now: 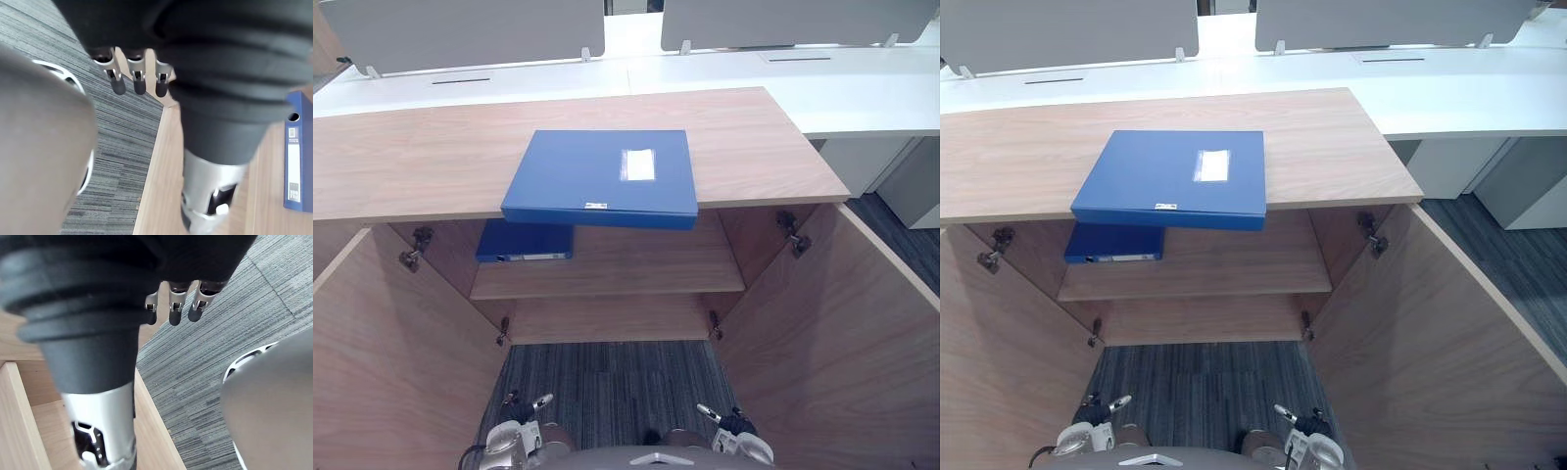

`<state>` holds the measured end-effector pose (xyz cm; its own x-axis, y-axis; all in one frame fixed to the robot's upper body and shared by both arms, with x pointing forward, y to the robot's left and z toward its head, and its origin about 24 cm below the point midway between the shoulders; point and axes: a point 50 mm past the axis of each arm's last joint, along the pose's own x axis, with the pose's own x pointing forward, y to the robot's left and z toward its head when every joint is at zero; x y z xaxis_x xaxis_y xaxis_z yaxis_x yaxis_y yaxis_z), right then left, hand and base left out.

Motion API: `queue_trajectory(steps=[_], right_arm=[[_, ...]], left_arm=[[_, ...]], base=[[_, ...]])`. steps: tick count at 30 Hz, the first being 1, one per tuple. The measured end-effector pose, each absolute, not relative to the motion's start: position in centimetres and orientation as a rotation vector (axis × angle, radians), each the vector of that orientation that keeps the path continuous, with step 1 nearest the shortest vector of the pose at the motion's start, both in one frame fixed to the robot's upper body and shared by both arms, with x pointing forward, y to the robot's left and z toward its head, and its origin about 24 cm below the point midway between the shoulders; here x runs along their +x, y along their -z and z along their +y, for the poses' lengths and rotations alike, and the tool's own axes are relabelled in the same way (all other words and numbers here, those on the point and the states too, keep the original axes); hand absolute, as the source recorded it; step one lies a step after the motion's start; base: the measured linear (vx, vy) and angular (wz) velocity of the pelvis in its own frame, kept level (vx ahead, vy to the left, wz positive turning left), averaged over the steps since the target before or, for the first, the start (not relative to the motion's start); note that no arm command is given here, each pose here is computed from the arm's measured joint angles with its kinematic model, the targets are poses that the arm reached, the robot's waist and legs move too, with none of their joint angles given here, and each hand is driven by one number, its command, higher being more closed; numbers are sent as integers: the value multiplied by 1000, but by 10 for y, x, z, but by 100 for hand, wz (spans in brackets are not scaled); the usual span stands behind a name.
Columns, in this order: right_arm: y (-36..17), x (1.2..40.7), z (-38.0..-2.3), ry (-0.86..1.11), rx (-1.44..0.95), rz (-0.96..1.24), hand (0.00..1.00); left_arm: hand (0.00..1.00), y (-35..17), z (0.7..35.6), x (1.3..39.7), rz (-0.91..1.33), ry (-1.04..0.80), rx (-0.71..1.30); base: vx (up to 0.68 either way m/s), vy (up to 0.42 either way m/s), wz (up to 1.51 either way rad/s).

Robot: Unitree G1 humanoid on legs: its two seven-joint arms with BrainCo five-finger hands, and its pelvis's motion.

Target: Walk over to the cabinet, pick up the folder, carry it to the office cabinet, place the folder inside the office cabinet, then close the office cabinet door

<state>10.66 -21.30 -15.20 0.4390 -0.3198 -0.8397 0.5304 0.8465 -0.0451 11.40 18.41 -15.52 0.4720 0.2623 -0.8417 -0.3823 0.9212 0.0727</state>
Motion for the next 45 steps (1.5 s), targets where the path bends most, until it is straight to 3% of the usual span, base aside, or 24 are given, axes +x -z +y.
queue_trajectory(steps=[11,29,34,45], right_arm=[[157,100,-194,525,291,1017,0],[161,88,-207,576,283,1061,0],[161,91,-202,546,267,1060,0],[155,98,-198,491,222,1000,0]], left_arm=[[0,153,198,118,996,-389,-79],[0,159,189,101,1039,-340,-64],[0,137,193,116,861,-349,-51],[0,33,199,169,261,-357,-27]], base=[[178,168,-24],[-27,14,3],[-17,26,10],[-11,3,6]])
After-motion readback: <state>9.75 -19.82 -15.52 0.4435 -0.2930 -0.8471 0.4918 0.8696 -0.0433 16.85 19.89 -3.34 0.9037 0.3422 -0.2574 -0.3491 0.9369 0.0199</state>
